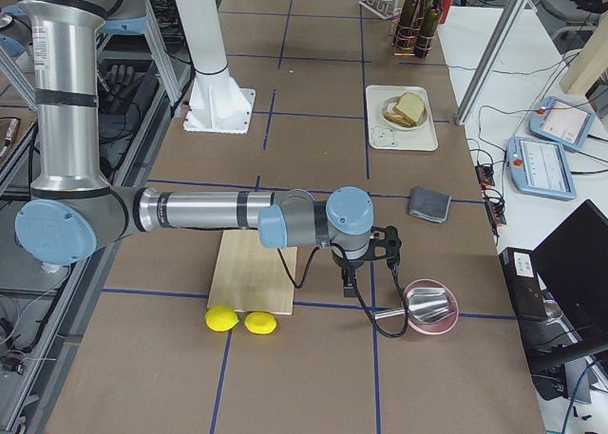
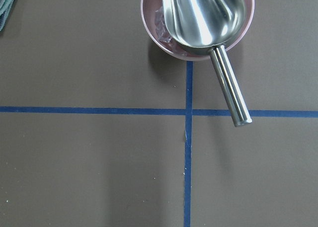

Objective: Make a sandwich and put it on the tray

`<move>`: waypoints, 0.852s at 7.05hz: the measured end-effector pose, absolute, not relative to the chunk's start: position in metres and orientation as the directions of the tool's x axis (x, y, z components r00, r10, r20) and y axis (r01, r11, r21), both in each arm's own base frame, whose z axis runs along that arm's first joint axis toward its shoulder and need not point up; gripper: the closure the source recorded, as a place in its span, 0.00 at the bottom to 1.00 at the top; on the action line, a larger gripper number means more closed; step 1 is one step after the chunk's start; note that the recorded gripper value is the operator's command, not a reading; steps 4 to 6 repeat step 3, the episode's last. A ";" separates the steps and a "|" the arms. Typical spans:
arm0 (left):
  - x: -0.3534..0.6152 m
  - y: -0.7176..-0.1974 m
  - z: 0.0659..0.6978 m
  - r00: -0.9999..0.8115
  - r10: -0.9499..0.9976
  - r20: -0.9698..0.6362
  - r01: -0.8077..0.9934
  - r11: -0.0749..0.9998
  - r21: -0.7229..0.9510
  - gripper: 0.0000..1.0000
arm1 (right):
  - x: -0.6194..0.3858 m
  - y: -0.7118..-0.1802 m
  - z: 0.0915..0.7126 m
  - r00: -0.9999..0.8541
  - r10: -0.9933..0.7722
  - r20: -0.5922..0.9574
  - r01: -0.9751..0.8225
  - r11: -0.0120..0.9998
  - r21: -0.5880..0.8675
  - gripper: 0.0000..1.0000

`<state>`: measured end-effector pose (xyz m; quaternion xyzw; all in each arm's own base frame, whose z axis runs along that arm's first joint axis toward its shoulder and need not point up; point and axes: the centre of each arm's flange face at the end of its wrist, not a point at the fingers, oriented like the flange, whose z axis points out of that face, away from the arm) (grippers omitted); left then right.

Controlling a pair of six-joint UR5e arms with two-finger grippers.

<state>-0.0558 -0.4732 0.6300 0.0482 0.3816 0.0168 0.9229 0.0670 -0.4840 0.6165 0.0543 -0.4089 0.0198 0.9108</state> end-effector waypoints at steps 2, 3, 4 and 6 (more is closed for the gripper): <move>-0.056 -0.473 0.629 0.708 0.068 -0.703 0.006 0.995 0.102 0.00 | 0.072 -0.484 0.615 0.666 -0.007 0.746 -0.090 0.992 0.089 0.00; -0.056 -0.473 0.630 0.708 0.067 -0.703 0.007 0.995 0.102 0.00 | 0.074 -0.484 0.614 0.666 -0.007 0.746 -0.092 0.991 0.092 0.00; -0.056 -0.473 0.630 0.708 0.067 -0.703 0.007 0.995 0.102 0.00 | 0.074 -0.484 0.614 0.666 -0.007 0.746 -0.092 0.991 0.092 0.00; -0.056 -0.473 0.630 0.708 0.067 -0.703 0.007 0.995 0.102 0.00 | 0.074 -0.484 0.614 0.666 -0.007 0.746 -0.092 0.991 0.092 0.00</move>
